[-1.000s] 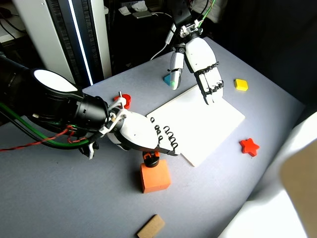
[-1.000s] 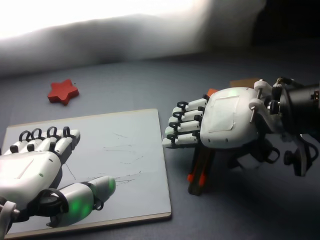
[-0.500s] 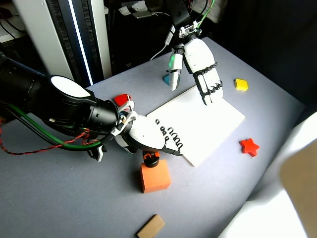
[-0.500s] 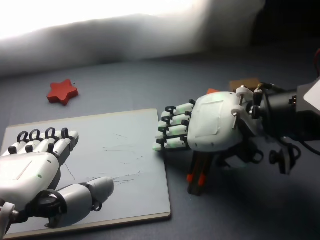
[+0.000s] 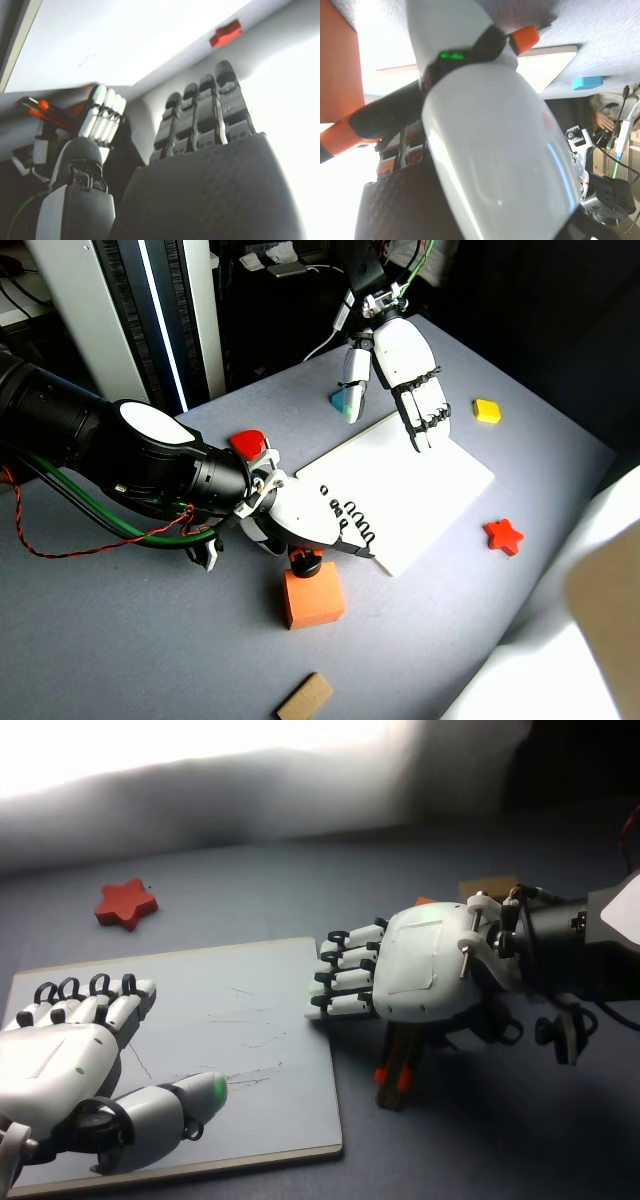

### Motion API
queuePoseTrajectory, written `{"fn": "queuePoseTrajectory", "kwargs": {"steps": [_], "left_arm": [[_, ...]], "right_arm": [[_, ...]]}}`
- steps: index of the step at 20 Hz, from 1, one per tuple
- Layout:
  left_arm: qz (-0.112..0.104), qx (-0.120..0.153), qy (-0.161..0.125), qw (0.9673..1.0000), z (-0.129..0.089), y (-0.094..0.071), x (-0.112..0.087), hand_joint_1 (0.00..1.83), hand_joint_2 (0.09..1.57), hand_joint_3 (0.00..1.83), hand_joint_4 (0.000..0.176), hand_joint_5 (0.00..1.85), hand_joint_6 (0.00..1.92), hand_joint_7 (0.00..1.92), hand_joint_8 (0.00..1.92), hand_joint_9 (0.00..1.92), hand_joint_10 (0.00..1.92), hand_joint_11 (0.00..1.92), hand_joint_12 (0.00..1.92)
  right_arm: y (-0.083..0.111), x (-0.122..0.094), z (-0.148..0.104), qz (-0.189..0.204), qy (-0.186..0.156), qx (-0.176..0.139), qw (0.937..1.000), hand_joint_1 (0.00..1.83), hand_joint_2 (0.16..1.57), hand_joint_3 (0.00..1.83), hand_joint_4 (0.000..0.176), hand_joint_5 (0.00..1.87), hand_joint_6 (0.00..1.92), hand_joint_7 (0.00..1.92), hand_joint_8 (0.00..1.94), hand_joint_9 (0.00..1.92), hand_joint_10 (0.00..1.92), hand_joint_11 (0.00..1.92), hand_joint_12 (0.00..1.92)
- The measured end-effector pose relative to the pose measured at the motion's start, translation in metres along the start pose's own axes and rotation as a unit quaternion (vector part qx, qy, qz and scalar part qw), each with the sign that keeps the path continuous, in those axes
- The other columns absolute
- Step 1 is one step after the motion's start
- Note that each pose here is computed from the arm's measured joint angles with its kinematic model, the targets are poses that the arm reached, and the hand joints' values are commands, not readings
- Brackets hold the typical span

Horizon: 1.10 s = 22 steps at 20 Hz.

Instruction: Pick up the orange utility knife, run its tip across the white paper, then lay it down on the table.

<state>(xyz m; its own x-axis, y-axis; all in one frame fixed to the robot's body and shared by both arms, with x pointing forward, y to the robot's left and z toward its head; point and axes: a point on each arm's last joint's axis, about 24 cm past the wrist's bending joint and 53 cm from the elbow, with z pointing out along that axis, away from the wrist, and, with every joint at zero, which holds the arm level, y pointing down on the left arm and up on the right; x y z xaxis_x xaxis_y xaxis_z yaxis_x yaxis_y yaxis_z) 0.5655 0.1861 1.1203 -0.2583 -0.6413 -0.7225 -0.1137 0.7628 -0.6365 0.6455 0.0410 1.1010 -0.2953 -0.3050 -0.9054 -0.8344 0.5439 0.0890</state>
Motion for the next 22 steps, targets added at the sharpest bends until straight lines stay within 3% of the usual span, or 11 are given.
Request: {"fn": "queuePoseTrajectory", "kwargs": {"steps": [3, 5, 6, 7, 8, 9, 11, 12, 13, 14, 22], "left_arm": [[0.000, 0.000, 0.001, 1.0000, 0.000, 0.000, 0.001, 0.00, 1.21, 0.00, 0.013, 0.00, 0.00, 0.01, 0.00, 0.01, 0.00, 0.00, 0.38], [0.000, 0.000, 0.001, 1.0000, 0.000, 0.000, 0.001, 0.00, 1.22, 0.00, 0.012, 0.00, 0.00, 0.03, 0.01, 0.04, 0.01, 0.00, 0.44], [0.000, 0.000, 0.001, 1.0000, 0.000, 0.000, 0.001, 0.00, 1.22, 0.00, 0.010, 0.00, 0.00, 0.04, 0.01, 0.05, 0.01, 0.00, 0.46], [0.000, 0.000, 0.001, 1.0000, 0.000, 0.000, 0.001, 0.00, 1.22, 0.00, 0.011, 0.00, 0.00, 0.06, 0.01, 0.07, 0.02, 0.00, 0.54], [0.000, 0.001, 0.001, 1.0000, 0.000, 0.000, 0.001, 0.00, 1.22, 0.00, 0.014, 0.00, 0.00, 0.07, 0.01, 0.08, 0.02, 0.00, 0.57], [0.000, 0.000, 0.001, 1.0000, 0.000, 0.000, 0.001, 0.00, 1.22, 0.00, 0.015, 0.00, 0.00, 0.11, 0.02, 0.12, 0.03, 0.00, 0.68], [0.000, -0.001, 0.001, 1.0000, 0.000, 0.001, 0.001, 0.00, 1.23, 0.00, 0.010, 0.00, 0.00, 0.13, 0.01, 0.13, 0.03, 0.00, 0.68], [0.000, -0.001, 0.001, 1.0000, 0.000, 0.001, 0.001, 0.00, 1.23, 0.00, 0.010, 0.00, 0.00, 0.13, 0.01, 0.13, 0.03, 0.00, 0.70], [0.000, -0.001, 0.001, 1.0000, 0.000, 0.001, 0.001, 0.00, 1.23, 0.00, 0.009, 0.00, 0.00, 0.13, 0.01, 0.13, 0.02, 0.00, 0.67], [0.000, 0.000, 0.001, 1.0000, 0.000, 0.000, 0.001, 0.00, 1.23, 0.00, 0.013, 0.00, 0.00, 0.14, 0.00, 0.14, 0.02, 0.00, 0.69], [0.001, 0.000, 0.000, 1.0000, 0.000, 0.001, 0.000, 0.00, 1.22, 0.00, 0.011, 0.00, 0.00, 0.10, 0.01, 0.11, 0.01, 0.00, 0.67]], "right_arm": [[-0.003, -0.002, -0.003, -0.002, -0.002, 0.004, 1.0000, 1.10, 1.25, 0.00, 0.000, 0.15, 0.04, 0.17, 0.03, 0.22, 0.06, 0.00, 0.74], [-0.005, -0.003, -0.004, -0.002, -0.004, 0.007, 1.0000, 1.18, 1.22, 0.00, 0.000, 0.44, 0.35, 0.58, 0.23, 0.49, 0.37, 0.00, 1.33], [-0.003, -0.005, -0.004, -0.001, -0.006, 0.005, 1.0000, 1.13, 1.27, 0.02, 0.000, 0.62, 1.34, 0.63, 1.17, 0.50, 0.94, 0.11, 1.57], [-0.002, -0.008, -0.004, -0.001, -0.009, 0.005, 0.9999, 1.14, 1.27, 0.02, 0.000, 0.62, 1.46, 0.75, 1.42, 0.60, 1.36, 0.38, 1.72], [-0.001, -0.011, -0.004, 0.002, -0.013, 0.005, 0.9999, 1.14, 1.09, 0.45, 0.000, 0.62, 1.53, 0.74, 1.69, 0.72, 1.81, 0.59, 1.88], [0.000, -0.012, -0.004, 0.003, -0.015, 0.006, 0.9999, 1.33, 1.05, 0.47, 0.000, 0.91, 1.84, 1.08, 1.89, 1.08, 1.90, 0.99, 1.91], [0.003, -0.011, -0.004, -0.003, -0.014, 0.005, 0.9999, 1.52, 0.92, 0.70, 0.000, 1.31, 1.92, 1.50, 1.94, 1.57, 1.92, 1.56, 1.92], [0.003, -0.006, -0.005, -0.003, -0.009, 0.002, 1.0000, 1.55, 0.89, 0.80, 0.099, 1.35, 1.92, 1.59, 1.94, 1.66, 1.92, 1.70, 1.92], [0.004, -0.005, -0.006, -0.003, -0.008, 0.001, 1.0000, 1.54, 0.93, 0.73, 0.154, 1.40, 1.92, 1.66, 1.94, 1.73, 1.92, 1.79, 1.92], [0.004, -0.006, -0.007, -0.004, -0.008, 0.002, 1.0000, 1.52, 0.99, 0.61, 0.172, 1.43, 1.92, 1.69, 1.94, 1.77, 1.92, 1.80, 1.92], [0.026, -0.034, -0.014, 0.010, -0.035, -0.016, 0.9992, 1.56, 1.08, 0.39, 0.176, 1.39, 1.92, 1.61, 1.94, 1.71, 1.92, 1.75, 1.92]]}}
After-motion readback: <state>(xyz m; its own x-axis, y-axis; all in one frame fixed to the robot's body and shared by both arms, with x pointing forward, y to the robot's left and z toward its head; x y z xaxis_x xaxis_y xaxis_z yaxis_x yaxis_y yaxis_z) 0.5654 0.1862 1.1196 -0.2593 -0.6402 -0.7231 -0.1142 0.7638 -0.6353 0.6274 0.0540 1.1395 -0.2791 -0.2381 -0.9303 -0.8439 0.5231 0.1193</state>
